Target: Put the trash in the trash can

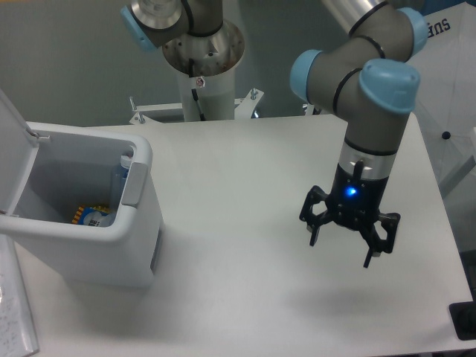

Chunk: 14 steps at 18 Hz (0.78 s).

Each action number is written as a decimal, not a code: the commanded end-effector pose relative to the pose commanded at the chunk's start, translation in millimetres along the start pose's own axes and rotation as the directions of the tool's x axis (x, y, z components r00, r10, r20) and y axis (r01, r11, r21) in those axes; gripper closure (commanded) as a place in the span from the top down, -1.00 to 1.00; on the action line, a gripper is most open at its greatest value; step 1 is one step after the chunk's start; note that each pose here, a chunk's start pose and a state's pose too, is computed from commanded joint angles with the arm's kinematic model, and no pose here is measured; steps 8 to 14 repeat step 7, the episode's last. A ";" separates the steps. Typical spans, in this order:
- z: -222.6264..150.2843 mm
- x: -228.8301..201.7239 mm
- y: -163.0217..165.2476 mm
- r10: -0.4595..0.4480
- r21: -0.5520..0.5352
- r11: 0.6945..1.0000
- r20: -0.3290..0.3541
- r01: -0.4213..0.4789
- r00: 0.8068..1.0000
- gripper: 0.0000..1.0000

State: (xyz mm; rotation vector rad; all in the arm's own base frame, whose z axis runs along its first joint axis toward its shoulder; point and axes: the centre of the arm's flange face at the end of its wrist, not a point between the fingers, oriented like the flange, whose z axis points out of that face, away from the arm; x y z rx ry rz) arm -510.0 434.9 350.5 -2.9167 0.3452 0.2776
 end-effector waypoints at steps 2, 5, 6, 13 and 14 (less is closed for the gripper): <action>-1.5 0.0 2.5 0.006 -0.028 1.000 -0.042 -0.007 0.999 1.00; -9.0 -4.5 1.9 0.005 -0.059 0.998 -0.065 -0.009 0.998 1.00; -11.7 -5.9 1.8 0.005 -0.066 0.998 -0.068 -0.009 0.998 1.00; -11.5 -6.2 1.9 0.003 -0.069 0.998 -0.072 -0.008 0.997 1.00; -11.5 -6.2 1.9 0.003 -0.069 0.998 -0.072 -0.008 0.997 1.00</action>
